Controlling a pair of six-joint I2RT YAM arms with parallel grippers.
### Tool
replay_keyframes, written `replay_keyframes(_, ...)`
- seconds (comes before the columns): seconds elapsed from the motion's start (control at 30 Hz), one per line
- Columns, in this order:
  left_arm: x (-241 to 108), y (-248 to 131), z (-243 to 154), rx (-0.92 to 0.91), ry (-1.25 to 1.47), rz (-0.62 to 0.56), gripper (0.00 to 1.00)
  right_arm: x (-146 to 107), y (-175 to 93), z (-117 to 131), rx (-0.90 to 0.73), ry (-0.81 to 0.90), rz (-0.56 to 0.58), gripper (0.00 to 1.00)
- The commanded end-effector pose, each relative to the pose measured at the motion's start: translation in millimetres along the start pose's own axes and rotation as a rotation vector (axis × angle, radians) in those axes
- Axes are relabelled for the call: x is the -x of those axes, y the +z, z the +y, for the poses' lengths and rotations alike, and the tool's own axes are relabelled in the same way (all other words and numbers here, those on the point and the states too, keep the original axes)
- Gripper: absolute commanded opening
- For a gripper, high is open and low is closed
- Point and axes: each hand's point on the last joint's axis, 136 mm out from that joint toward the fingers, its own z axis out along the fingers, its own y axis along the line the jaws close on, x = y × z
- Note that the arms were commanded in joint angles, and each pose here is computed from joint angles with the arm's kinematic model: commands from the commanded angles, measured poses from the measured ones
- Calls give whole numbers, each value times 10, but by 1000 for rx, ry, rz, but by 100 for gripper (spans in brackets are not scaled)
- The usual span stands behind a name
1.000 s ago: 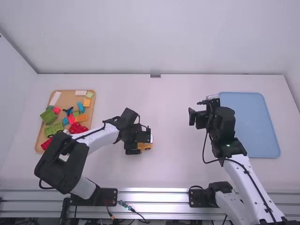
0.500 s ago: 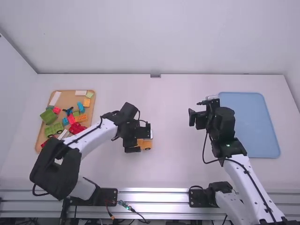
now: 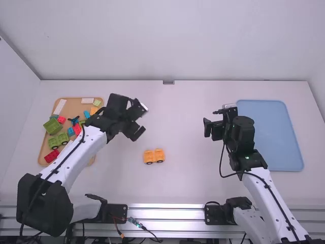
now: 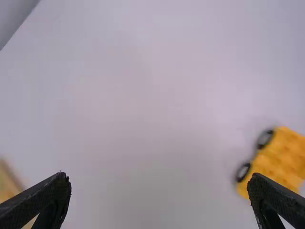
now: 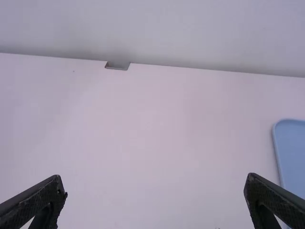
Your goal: Assemble lego blocks to make yellow taxi
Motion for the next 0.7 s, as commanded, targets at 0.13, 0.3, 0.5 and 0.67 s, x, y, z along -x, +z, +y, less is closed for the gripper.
replay_keyframes(0.13, -551, -273, 928, 368, -693, 69, 99, 93, -22, 89, 49, -2, -19, 99)
replay_keyframes(0.3, -1076, -416, 1218, 476, -1000, 134, 99, 94, -22, 89, 48, -3, -19, 99)
replay_keyframes(0.5, -1517, -502, 1389, 576, -1355, 124, 99, 96, -22, 89, 49, -3, -20, 99)
replay_keyframes(0.67, -1665, -470, 1359, 633, -1451, 125, 99, 95, -22, 89, 48, -2, -20, 99)
